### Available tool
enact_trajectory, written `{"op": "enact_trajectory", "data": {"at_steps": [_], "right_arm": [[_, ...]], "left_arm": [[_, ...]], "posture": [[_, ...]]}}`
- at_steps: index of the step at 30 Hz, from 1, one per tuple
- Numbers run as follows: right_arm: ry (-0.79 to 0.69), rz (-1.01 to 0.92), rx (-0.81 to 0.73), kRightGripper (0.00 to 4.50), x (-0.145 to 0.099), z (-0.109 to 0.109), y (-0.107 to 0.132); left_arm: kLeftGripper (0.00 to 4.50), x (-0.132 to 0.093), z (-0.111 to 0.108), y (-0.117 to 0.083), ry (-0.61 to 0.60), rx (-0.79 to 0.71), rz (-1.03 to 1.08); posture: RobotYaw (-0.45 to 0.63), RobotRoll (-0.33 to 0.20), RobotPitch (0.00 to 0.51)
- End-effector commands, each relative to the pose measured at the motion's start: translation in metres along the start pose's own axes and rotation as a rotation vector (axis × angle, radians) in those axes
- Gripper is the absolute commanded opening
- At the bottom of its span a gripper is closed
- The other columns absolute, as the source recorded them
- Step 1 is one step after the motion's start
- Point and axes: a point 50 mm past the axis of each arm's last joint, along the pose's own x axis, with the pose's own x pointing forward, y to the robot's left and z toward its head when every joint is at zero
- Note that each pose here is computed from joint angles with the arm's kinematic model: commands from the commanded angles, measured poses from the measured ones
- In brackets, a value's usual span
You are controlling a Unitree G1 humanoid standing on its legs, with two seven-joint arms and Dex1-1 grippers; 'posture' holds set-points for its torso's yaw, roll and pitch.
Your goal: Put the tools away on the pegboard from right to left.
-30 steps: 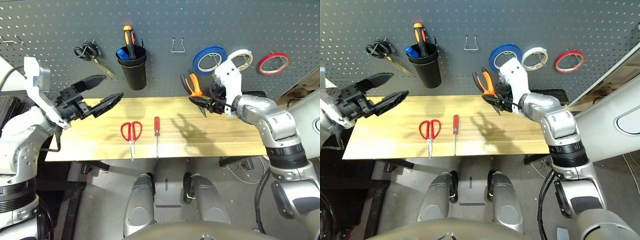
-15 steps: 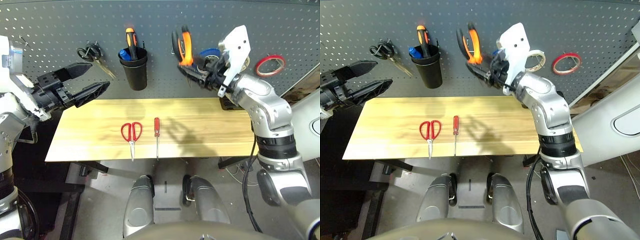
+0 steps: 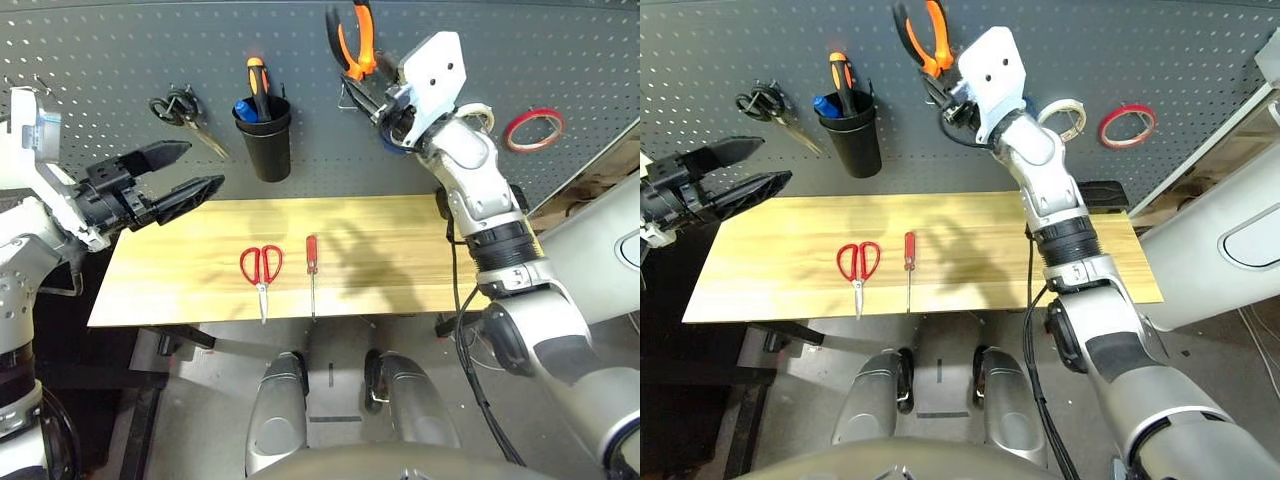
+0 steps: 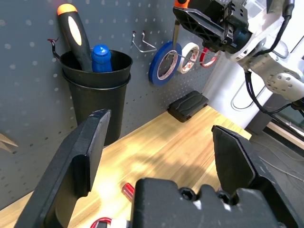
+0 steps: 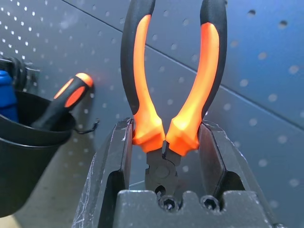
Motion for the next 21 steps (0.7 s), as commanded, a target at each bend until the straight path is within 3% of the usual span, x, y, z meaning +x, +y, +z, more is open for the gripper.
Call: {"op": "enact_trajectory", "data": {"at_steps": [1,21], "right_arm": [[-0.039,0.004,-0.039,2.1,0.006,0.002,0.002],[0.027,-0.016,-0.058,2.1,0.013,-0.023,0.005]], "left_arm": [[4.5,0.001,-0.003,-0.004,0.008,-0.002,-0.01],[4.5,0.01,-0.01,-0.019,0.015,-0.048,-0.062]], "posture": [[0.1,0.0,0.08],[0.11,0.0,0.135]]}}
